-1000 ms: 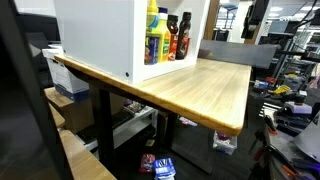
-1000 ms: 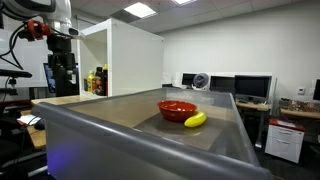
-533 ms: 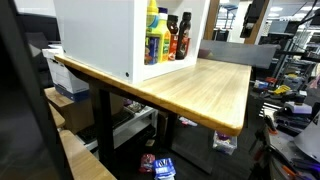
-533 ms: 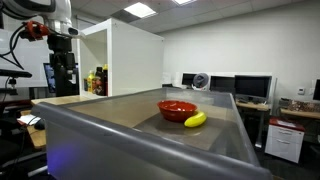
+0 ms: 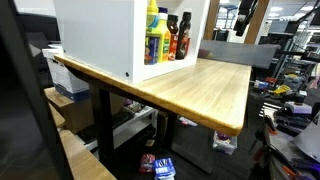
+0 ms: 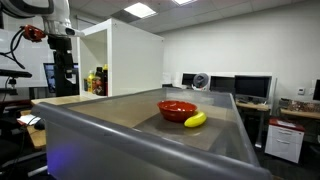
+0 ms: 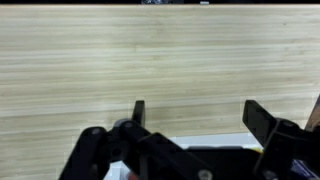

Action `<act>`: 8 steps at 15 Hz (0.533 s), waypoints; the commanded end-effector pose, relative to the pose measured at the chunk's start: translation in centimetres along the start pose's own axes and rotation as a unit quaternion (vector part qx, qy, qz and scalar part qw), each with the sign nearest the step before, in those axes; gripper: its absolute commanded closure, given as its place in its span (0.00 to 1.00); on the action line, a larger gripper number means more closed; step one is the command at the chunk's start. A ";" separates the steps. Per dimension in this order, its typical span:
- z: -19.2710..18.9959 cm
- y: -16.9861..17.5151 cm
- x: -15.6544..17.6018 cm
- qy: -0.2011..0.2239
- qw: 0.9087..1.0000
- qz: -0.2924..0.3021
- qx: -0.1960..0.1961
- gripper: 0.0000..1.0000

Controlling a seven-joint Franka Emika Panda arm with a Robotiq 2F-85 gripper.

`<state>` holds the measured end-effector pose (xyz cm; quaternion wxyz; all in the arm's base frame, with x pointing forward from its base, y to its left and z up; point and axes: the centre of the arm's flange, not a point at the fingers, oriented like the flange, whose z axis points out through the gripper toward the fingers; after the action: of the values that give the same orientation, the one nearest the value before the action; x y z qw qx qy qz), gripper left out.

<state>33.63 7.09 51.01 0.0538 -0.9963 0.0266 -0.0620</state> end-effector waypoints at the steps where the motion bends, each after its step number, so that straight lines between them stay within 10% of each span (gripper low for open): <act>1: 0.9 -1.9 -0.9 0.040 0.999 0.025 0.012 0.00; 8: 1.6 -5.0 -1.4 0.086 0.994 0.064 -0.003 0.00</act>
<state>33.63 10.76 50.46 0.0496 -0.9889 0.0637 -0.1247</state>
